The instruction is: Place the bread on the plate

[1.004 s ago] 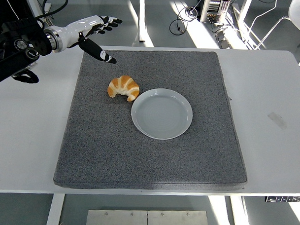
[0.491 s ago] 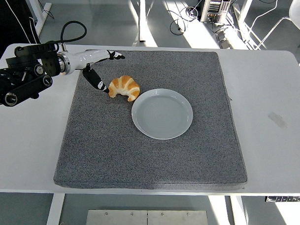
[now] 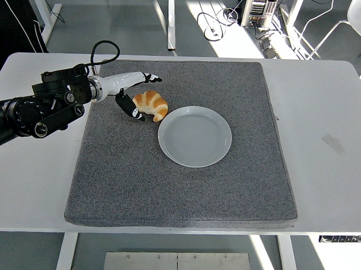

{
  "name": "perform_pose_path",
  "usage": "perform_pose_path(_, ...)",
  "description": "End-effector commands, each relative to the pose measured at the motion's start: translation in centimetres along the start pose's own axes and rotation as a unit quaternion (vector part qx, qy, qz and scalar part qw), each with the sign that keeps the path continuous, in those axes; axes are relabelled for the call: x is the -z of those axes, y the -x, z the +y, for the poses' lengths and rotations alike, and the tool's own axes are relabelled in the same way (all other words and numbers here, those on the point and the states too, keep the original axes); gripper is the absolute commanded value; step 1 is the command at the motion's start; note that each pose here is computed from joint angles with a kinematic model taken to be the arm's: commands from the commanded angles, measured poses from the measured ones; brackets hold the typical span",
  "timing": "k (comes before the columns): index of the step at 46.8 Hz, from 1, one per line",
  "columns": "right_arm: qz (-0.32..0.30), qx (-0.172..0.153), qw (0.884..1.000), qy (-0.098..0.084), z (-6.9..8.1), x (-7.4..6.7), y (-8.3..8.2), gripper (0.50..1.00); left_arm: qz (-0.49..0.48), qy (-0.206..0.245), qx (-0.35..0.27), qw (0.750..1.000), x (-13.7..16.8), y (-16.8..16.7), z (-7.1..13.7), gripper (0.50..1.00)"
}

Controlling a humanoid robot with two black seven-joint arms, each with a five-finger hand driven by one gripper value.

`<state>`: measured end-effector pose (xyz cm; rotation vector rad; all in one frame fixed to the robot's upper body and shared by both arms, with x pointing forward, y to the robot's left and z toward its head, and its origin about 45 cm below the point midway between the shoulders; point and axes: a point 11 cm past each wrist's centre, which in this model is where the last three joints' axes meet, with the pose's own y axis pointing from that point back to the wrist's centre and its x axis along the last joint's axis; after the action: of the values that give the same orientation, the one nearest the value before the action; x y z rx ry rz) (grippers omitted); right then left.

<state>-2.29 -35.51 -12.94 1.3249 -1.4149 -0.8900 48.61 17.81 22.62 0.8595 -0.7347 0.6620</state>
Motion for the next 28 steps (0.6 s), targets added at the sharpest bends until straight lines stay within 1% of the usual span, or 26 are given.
perform_pose_path(1, 0.0, 0.0, 1.0, 0.0, 0.0, 0.0, 0.0, 1.0, 0.0, 0.007, -0.001, 1.0, -0.2, 0.0, -0.2, 0.981)
perform_pose_path(9, 0.0, 0.0, 1.0, 0.0, 0.0, 0.0, 0.0, 1.0, 0.001, 0.001, -0.004, 1.0, 0.0, 0.0, -0.5, 0.981)
perform_pose_path(15, 0.0, 0.0, 1.0, 0.0, 0.0, 0.0, 0.0, 1.0, 0.001, 0.007, -0.005, 1.0, 0.0, 0.0, -0.5, 0.981)
perform_pose_path(21, 0.0, 0.0, 1.0, 0.0, 0.0, 0.0, 0.0, 1.0, 0.003, -0.003, -0.007, 1.0, 0.7, 0.1, -0.5, 0.98)
perform_pose_path(28, 0.0, 0.0, 1.0, 0.0, 0.0, 0.0, 0.0, 1.0, 0.004, -0.007, -0.007, 1.0, 0.8, 0.3, -0.8, 0.98)
